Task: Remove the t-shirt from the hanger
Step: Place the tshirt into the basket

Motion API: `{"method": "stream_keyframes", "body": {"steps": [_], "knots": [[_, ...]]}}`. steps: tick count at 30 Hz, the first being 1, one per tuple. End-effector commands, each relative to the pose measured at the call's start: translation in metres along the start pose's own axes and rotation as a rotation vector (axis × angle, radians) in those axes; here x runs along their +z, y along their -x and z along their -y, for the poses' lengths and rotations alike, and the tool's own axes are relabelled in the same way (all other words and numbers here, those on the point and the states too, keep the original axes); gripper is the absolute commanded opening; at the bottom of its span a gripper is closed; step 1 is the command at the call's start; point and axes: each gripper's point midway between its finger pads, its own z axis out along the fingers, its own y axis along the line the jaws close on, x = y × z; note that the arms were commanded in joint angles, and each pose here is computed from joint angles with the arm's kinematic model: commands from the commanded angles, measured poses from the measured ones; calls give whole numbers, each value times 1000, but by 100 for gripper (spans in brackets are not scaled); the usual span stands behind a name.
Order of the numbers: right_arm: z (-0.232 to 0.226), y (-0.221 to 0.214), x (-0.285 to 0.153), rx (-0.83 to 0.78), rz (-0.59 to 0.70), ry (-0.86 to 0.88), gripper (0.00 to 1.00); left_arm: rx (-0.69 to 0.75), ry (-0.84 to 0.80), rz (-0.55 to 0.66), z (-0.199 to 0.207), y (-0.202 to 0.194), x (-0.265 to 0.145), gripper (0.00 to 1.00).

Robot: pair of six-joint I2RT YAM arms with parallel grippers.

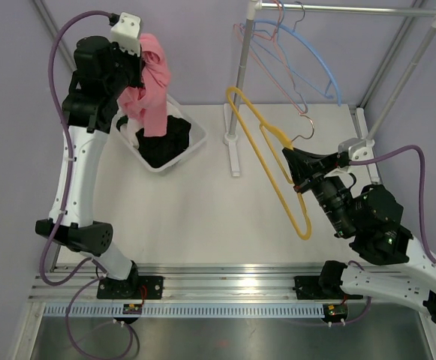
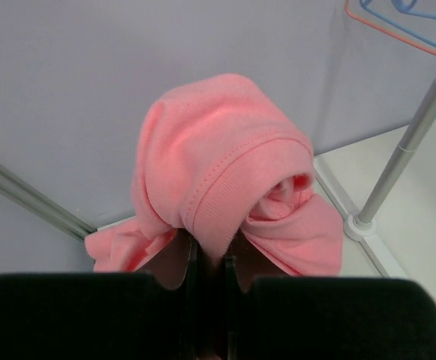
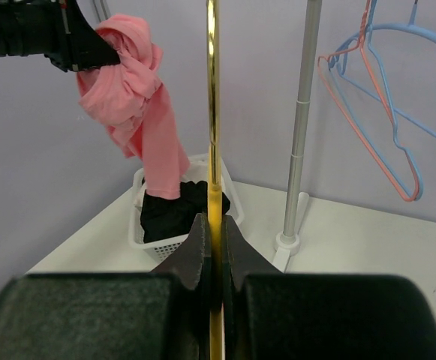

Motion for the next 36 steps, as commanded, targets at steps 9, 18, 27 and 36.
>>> {"method": "stream_keyframes", "body": {"steps": [9, 18, 27, 36], "knots": [[-2, 25, -2, 50, 65, 16, 0, -115, -70, 7, -7, -18, 42, 0], [-1, 26, -5, 55, 67, 17, 0, -157, -218, -150, 29, -91, 63, 0], [-1, 25, -5, 57, 65, 17, 0, -147, -236, -329, 50, -192, 97, 0], [0, 25, -5, 56, 63, 17, 0, -86, -257, -649, 71, -349, 153, 0]]}}
